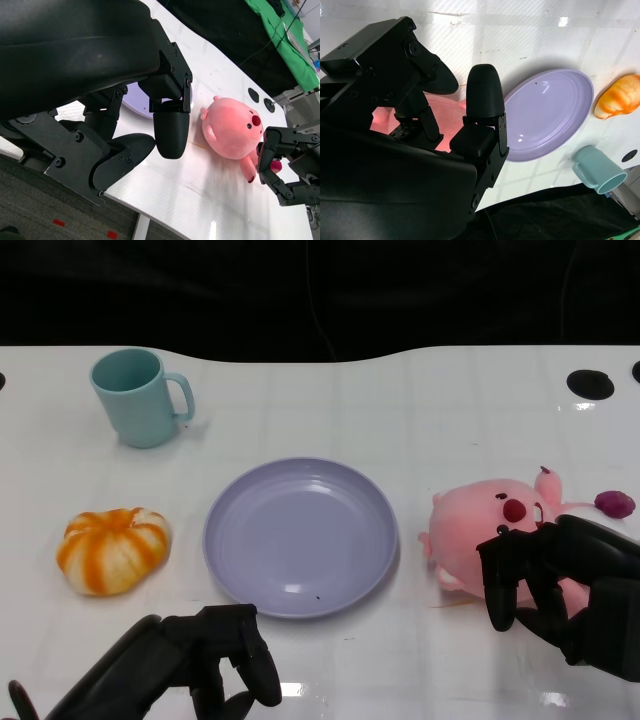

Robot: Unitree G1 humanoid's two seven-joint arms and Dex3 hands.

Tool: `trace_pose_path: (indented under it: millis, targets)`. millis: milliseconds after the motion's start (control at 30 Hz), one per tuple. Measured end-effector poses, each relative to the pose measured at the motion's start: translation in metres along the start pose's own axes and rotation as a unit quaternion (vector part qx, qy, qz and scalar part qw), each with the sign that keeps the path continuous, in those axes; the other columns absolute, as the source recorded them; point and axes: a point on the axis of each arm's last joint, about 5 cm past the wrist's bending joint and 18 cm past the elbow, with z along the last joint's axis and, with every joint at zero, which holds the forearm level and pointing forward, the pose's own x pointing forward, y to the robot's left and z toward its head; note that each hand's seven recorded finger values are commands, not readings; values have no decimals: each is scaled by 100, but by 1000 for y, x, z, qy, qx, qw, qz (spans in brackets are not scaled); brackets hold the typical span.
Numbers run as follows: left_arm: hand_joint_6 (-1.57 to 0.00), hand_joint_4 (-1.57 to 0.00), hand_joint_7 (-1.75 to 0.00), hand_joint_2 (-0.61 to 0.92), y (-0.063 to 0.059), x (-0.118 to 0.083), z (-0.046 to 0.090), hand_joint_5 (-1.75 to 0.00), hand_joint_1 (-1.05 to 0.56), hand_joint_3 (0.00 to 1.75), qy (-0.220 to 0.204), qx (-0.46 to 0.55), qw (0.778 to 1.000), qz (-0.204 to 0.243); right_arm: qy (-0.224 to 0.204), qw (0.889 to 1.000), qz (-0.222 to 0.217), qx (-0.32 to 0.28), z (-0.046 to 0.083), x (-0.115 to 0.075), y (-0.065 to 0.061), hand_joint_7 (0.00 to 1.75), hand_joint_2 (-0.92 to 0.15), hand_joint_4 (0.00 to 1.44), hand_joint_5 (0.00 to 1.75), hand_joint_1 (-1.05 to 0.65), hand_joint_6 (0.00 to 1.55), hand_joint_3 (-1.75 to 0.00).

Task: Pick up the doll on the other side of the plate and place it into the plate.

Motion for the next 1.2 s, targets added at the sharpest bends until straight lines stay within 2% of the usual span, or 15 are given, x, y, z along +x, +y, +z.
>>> trace_pose_path:
  millis: [533, 667, 767, 833, 900, 1000, 1100, 1200]
  targets:
    - [-66, -69, -144, 54, 1, 0, 0, -175, -17, 117, 1, 2, 1000, -2, -1, 1000, 0, -1, 0, 0, 0, 146, -40, 82, 175, -5, 76, -129]
    - [-66, -69, -144, 54, 1, 0, 0, -175, -17, 117, 2, 3, 1000, -2, -2, 1000, -2, 1, 1, 1, 0, 139, -42, 80, 173, -5, 77, -125]
    - [-66, -69, -144, 54, 1, 0, 0, -175, -17, 117, 2, 3, 1000, -2, -4, 1000, -5, 4, 1, 1, 1, 120, -44, 80, 161, -5, 79, -120]
    - [-66, -69, -144, 54, 1, 0, 0, -175, -17, 117, 2, 3, 1000, -2, -13, 1000, -12, 5, 1, 2, 2, 94, -50, 80, 134, -7, 82, -100]
    - [-66, -69, -144, 54, 1, 0, 0, -175, -17, 117, 2, 3, 1000, -2, -25, 999, -20, 9, 1, 3, 3, 78, -57, 80, 123, -11, 83, -82]
    - [-66, -69, -144, 54, 1, 0, -1, -175, -16, 116, 1, 2, 1000, -2, -41, 998, -36, 14, 2, 3, 3, 51, -72, 73, 109, -16, 84, -46]
    - [-66, -69, -144, 55, 1, 0, -1, -175, -17, 116, 1, 2, 1000, -3, -70, 996, -54, 26, 4, 4, 4, 33, -79, 68, 87, -19, 79, -29]
    - [-65, -69, -144, 55, 1, -1, -1, -175, -17, 116, 2, 2, 1000, -3, -93, 992, -70, 40, 6, 4, 4, 24, -83, 64, 74, -21, 75, -20]
